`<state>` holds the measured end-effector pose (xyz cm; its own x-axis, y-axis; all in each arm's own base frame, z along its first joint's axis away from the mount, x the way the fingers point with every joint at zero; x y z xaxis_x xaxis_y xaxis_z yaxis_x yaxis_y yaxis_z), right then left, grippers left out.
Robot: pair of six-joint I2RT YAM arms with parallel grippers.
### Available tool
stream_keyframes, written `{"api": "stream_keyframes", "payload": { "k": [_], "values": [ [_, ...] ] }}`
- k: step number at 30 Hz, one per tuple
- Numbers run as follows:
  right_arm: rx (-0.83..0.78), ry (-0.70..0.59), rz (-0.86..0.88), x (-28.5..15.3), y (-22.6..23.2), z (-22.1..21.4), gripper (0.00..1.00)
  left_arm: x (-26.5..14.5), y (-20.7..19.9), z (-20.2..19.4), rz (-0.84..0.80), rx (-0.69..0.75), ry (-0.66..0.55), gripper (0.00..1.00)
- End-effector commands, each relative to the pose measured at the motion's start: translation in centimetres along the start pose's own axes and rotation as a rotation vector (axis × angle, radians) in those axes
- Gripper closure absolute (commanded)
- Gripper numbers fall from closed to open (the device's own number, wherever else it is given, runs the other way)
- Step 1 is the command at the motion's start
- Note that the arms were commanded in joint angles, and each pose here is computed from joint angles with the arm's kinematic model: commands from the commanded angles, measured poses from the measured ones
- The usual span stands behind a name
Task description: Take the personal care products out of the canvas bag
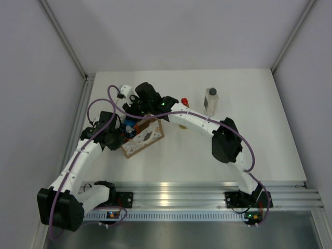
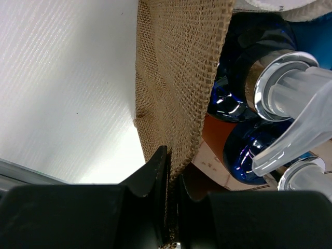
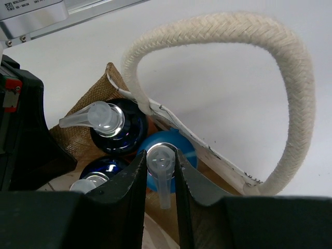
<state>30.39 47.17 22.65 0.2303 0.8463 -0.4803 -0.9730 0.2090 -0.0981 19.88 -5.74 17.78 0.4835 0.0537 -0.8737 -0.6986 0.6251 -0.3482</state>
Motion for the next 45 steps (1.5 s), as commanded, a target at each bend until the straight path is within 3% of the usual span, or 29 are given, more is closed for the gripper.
{"api": "stream_keyframes", "payload": {
  "k": [1,3,9,33,45],
  "values": [
    [-0.026,-0.072,0.012,0.3,-0.5,1.6,0.8,0.4,0.8,-0.4,0.052,0.023,0.019,0.85],
    [-0.027,-0.073,0.015,0.5,-0.5,1.5,0.82,0.4,0.8,-0.4,0.05,0.023,0.019,0.85],
    [-0.03,-0.085,0.027,0.4,-0.2,1.7,1.0,0.5,0.9,-0.4,0.054,0.022,0.019,0.85],
    [-0.022,-0.285,-0.218,-7.9,-1.5,10.4,1.0,0.5,0.6,-0.3,0.049,0.016,0.017,0.85],
    [-0.018,-0.373,-0.274,-14.7,-0.7,14.4,1.0,0.7,0.5,-0.3,0.046,0.011,0.017,0.85]
  ]
}}
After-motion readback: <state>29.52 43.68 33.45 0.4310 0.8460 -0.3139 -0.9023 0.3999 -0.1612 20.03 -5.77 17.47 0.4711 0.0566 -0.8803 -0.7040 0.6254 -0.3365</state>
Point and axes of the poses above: each gripper's point midway between its finger pads, its own x axis out along the fingers, its own y axis along the line the jaws close on, z = x × y, the point moved 7 cm from there along -x, back along the fingers, and after that the axes turned 9 degrees about -x, right-handed, at the moved point
